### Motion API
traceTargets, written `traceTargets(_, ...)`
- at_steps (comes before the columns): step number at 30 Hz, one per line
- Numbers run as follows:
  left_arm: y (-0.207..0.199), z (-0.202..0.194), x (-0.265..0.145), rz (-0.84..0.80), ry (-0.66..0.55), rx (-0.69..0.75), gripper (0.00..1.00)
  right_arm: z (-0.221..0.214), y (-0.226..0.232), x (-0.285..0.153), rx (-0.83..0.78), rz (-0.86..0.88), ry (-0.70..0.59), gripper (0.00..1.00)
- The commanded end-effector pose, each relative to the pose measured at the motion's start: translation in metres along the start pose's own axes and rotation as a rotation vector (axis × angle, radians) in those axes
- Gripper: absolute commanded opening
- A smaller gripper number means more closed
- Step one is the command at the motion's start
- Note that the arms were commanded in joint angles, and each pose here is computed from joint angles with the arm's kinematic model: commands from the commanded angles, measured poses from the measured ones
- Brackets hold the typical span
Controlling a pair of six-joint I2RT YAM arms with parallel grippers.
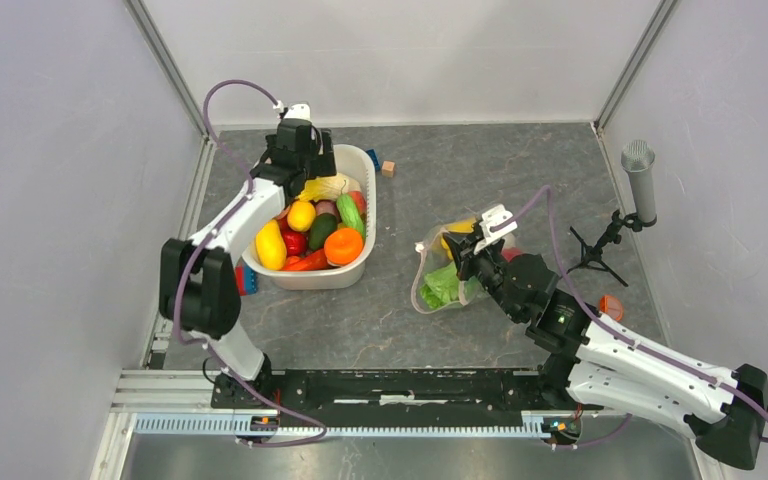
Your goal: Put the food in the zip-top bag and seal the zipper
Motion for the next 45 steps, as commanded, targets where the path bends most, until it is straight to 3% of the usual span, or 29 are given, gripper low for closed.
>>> traceTargets(1,-0.023,-0.012,0.027,-0.121,0.135,0.042,0.9,0.03,0.0,-0.001,0.052,0.007,-0.067,0.01)
traceTargets(5,-0.04,-0.036,0.024,-0.234,0.23,0.031,0.51,0.029,-0.002,-0.002,0.058,-0.001,-0.062,0.01)
traceTargets(8,-0.052,-0.03,0.004,-0.331,0.217,0.002,0.32,0.028,-0.006,-0.005,0.072,-0.019,-0.067,0.02)
traceTargets(11,-0.065,-0.005,-0.024,-0.422,0.166,-0.001,0.21,0.029,-0.007,-0.006,0.076,-0.024,-0.072,0.01)
traceTargets(15,-0.084,0.029,-0.063,-0.552,0.071,-0.004,0.16,0.027,-0.007,-0.005,0.077,-0.028,-0.072,0.02)
traceTargets(19,-0.084,0.03,-0.076,-0.569,0.07,0.001,0.19,0.026,-0.005,-0.005,0.098,-0.02,-0.073,0.01)
traceTargets(24,-0.07,0.001,-0.069,-0.512,0.135,0.012,0.2,0.025,-0.003,-0.006,0.123,-0.01,-0.082,0.01)
traceTargets(27,-0.063,-0.017,-0.066,-0.491,0.186,0.027,0.26,0.024,-0.002,-0.006,0.129,-0.009,-0.082,0.01)
traceTargets(30,-0.06,-0.025,-0.069,-0.494,0.203,0.035,0.47,0.023,-0.002,-0.006,0.128,-0.009,-0.08,0.01)
traceTargets(32,-0.059,-0.024,-0.072,-0.497,0.19,0.036,0.69,0.023,-0.002,-0.005,0.13,-0.008,-0.079,0.02)
traceTargets(33,-0.059,-0.024,-0.074,-0.499,0.184,0.039,0.75,0.023,-0.001,-0.005,0.129,-0.006,-0.078,0.02)
traceTargets(40,-0.054,-0.005,-0.096,-0.501,0.148,0.061,0.88,0.022,-0.001,-0.006,0.14,-0.007,-0.077,0.02)
traceTargets(45,-0.029,0.009,-0.115,-0.38,0.091,0.054,1.0,0.022,-0.001,-0.007,0.149,-0.007,-0.078,0.02)
Point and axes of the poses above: each gripper's point midway between its finger pads, its own x axis out along the fingers, its own y axis along the line the jaws close on, z = x × y, the point moved 1 cm from there along -x, back along the fingers, and after that the axes turned 8 degrees about -x, right-handed, at the moved point
